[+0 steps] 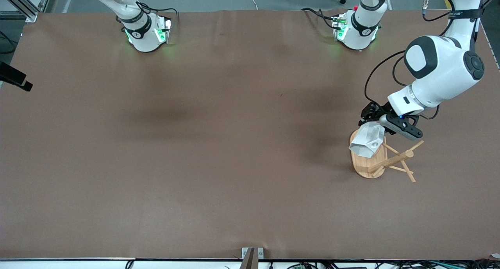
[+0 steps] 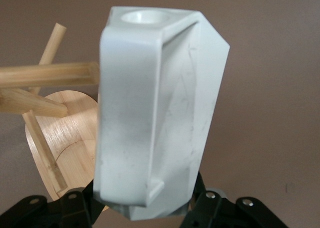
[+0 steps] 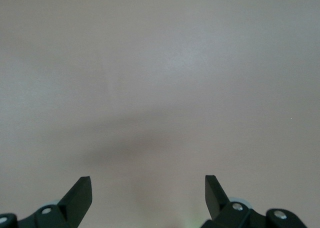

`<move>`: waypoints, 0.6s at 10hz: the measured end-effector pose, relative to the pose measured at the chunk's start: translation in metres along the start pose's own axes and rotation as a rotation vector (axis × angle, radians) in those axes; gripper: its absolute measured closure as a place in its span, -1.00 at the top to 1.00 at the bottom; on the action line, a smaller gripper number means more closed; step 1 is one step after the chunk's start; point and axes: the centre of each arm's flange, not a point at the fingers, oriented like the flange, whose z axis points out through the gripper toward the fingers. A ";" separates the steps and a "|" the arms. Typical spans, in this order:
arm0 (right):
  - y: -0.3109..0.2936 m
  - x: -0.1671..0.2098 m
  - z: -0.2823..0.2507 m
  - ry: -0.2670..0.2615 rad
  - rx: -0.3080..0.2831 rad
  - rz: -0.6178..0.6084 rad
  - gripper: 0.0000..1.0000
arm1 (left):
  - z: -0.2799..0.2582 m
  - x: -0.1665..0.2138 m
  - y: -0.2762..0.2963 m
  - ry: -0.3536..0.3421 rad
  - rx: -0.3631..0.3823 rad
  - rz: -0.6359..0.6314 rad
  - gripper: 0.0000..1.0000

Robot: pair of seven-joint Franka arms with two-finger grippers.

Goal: Hang cup on rack
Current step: 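Lower the cup with the left gripper onto a rack peg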

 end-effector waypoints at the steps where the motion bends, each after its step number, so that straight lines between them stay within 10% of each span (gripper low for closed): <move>1: 0.000 0.000 0.000 0.000 0.000 0.000 1.00 | -0.001 0.001 0.000 0.003 0.001 0.002 0.33; 6: 0.001 0.000 0.000 0.000 0.000 0.002 1.00 | 0.003 0.011 -0.008 0.004 0.001 -0.001 0.33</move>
